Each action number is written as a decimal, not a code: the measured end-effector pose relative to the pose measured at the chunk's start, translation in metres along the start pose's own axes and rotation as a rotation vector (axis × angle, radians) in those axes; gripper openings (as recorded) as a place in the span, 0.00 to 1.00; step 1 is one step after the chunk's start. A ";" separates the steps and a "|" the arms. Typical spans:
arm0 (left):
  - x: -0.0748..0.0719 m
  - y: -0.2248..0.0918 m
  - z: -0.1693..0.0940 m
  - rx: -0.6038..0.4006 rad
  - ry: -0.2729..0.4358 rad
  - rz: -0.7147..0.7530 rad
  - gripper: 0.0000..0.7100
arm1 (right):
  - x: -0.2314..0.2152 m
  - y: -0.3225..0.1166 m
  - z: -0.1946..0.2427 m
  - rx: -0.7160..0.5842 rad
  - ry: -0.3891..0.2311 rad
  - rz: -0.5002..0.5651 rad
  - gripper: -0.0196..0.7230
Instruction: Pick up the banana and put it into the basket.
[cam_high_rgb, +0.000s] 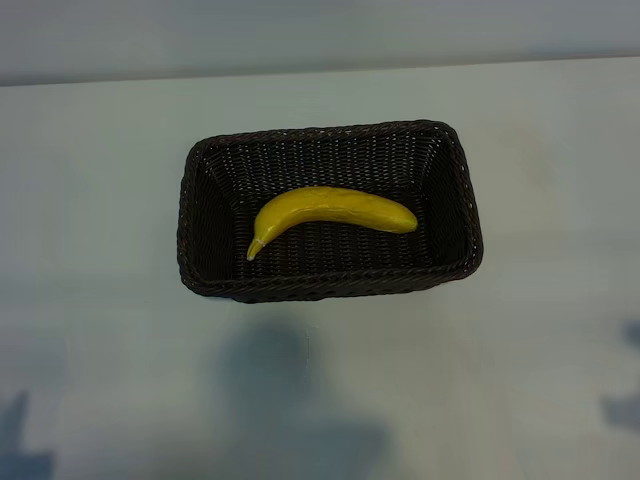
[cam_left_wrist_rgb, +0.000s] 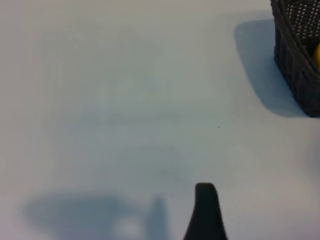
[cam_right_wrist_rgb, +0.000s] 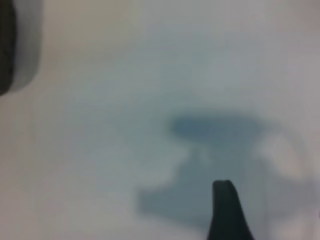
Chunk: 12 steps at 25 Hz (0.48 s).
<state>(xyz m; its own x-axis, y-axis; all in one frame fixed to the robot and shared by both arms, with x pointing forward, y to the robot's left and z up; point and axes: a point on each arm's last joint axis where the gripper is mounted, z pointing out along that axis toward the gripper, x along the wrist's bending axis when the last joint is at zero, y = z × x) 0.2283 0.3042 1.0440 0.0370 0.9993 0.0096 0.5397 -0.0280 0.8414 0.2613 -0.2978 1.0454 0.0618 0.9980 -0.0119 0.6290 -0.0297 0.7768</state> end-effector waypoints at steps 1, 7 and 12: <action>0.000 0.000 0.000 0.000 0.000 0.000 0.81 | 0.000 0.000 -0.001 -0.008 -0.016 0.012 0.63; 0.000 0.000 0.000 0.000 0.000 0.000 0.81 | 0.001 -0.009 -0.014 -0.116 -0.041 0.022 0.63; 0.000 0.000 0.000 0.000 0.000 0.000 0.81 | 0.002 -0.016 -0.022 -0.182 -0.045 0.018 0.63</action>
<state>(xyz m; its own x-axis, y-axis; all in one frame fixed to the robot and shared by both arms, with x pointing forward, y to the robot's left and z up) 0.2283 0.3042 1.0440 0.0370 0.9993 0.0096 0.5397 -0.0280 0.8414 0.2346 -0.2942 1.0468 0.1086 0.9938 -0.0218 0.4773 -0.0329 0.8781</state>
